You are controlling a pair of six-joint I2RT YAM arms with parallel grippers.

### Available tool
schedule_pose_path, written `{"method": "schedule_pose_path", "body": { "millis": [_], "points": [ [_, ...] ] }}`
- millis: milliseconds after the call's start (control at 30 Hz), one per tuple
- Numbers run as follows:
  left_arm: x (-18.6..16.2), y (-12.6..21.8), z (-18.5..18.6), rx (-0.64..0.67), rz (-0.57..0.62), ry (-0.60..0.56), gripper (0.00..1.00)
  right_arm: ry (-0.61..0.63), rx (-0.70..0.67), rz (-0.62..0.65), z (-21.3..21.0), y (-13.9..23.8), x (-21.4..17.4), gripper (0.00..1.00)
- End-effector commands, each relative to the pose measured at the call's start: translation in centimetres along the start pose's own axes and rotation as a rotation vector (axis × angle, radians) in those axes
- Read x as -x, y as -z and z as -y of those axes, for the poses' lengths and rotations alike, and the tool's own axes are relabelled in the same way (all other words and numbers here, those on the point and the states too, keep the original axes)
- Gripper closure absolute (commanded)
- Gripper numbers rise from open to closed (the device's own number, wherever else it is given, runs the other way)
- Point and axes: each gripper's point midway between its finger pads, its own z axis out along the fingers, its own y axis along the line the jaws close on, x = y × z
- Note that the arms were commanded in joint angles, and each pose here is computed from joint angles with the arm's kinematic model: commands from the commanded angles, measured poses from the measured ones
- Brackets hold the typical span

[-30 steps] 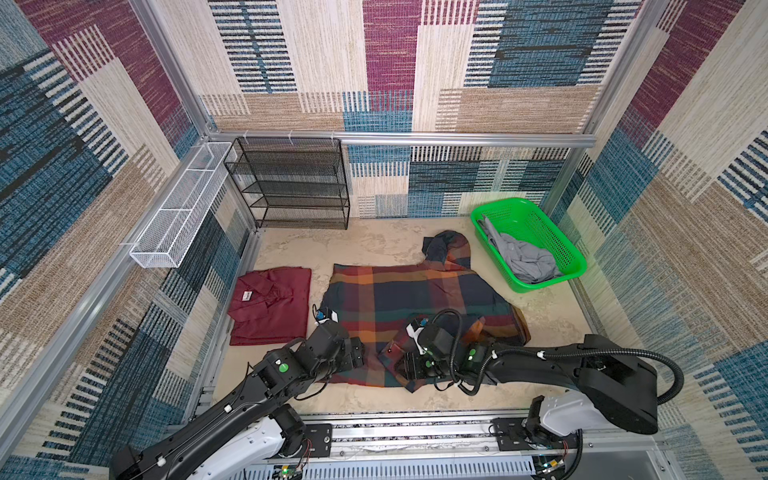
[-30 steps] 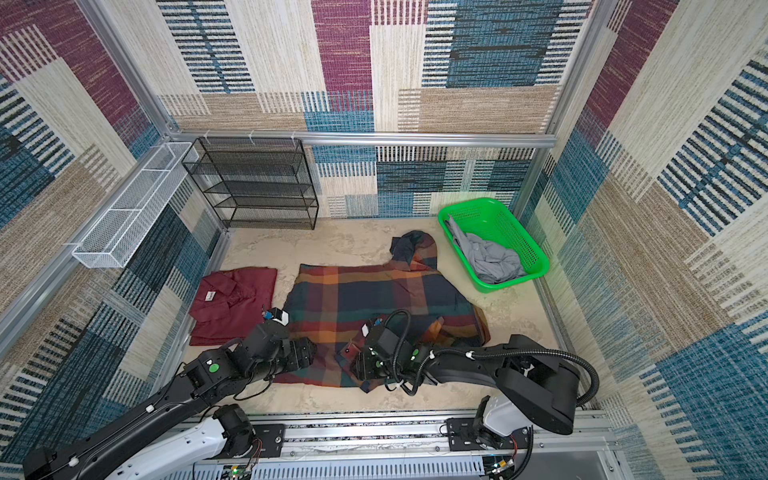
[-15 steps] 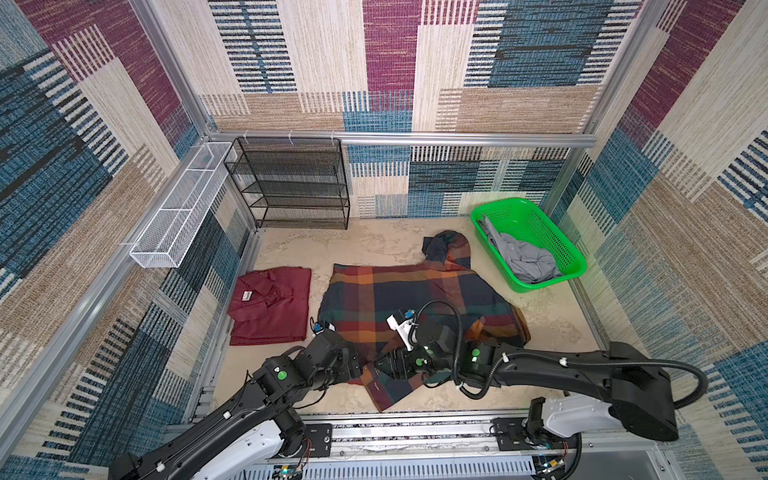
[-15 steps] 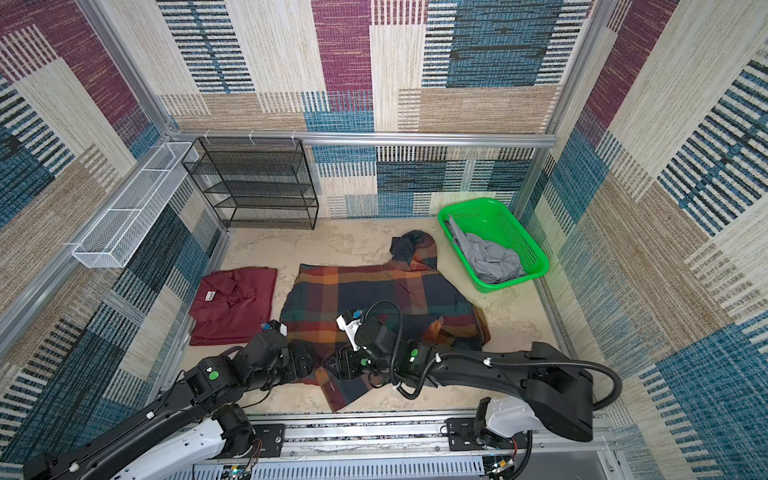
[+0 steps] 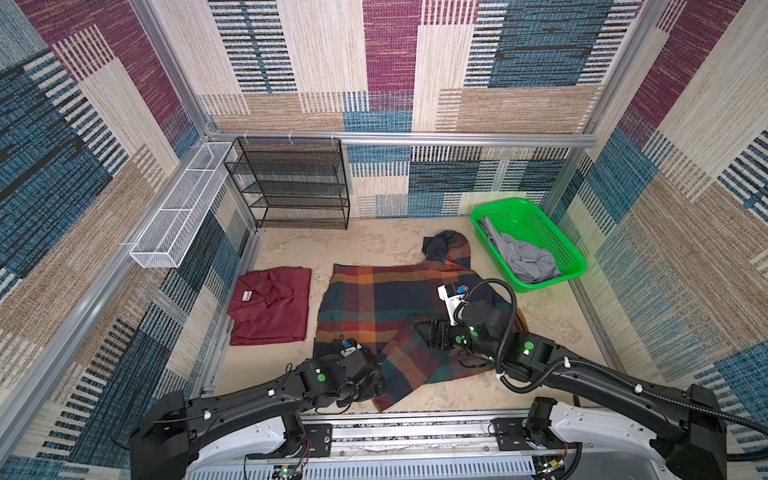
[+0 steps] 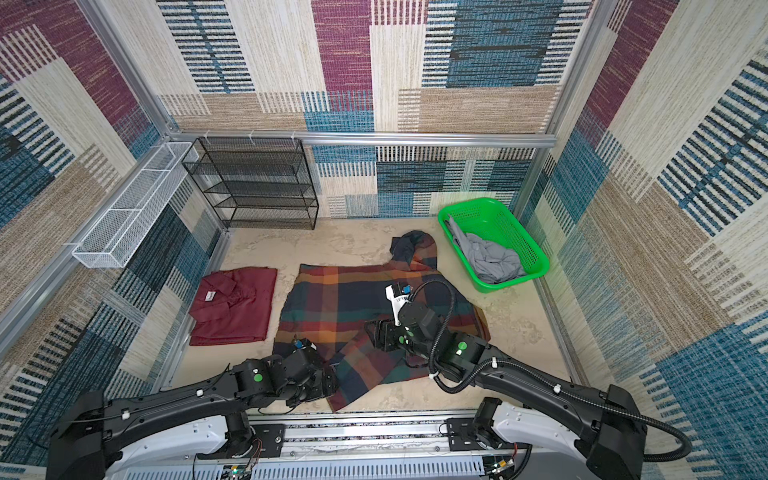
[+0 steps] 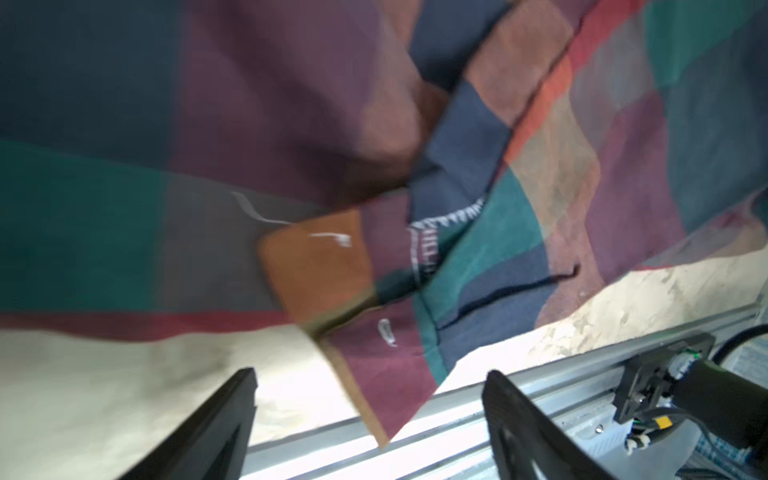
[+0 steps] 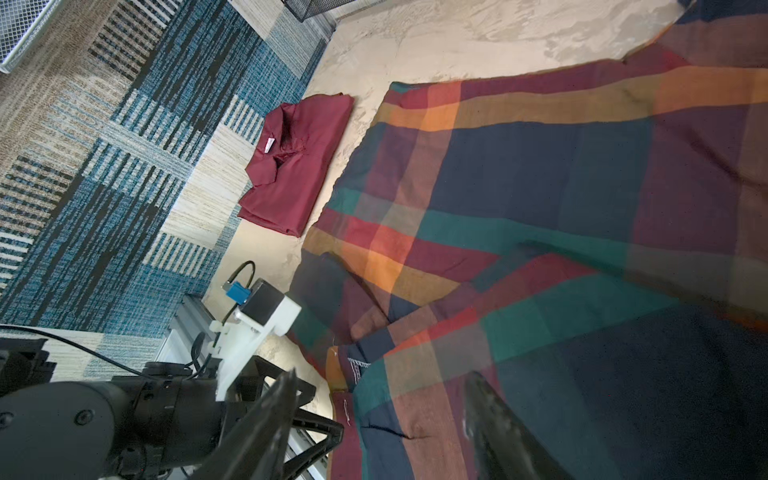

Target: Fold and stack the long sleeve shirts

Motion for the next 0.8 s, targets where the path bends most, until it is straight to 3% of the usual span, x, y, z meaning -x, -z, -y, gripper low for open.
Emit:
{"method": "schedule_pose_path", "body": {
  "millis": [0,233,433,767],
  "points": [
    [-0.3,-1.1,2.8,-0.077,-0.01,0.021,0.18,0.013,-0.084,0.028,2.0,0.7,0.6,0.34],
    [-1.8,-2.4,1.7,-0.036,-0.037,0.018,0.25,0.004,-0.093,0.071,3.1,2.1,1.8,0.34],
    [-2.0,-3.0,1.3,-0.031,-0.04,0.011,0.52,-0.004,-0.089,0.068,3.4,2.1,1.8,0.34],
    [-1.2,-2.8,0.9,-0.024,0.01,-0.02,0.75,-0.039,-0.074,0.031,3.9,1.7,0.7,0.34]
  ]
}}
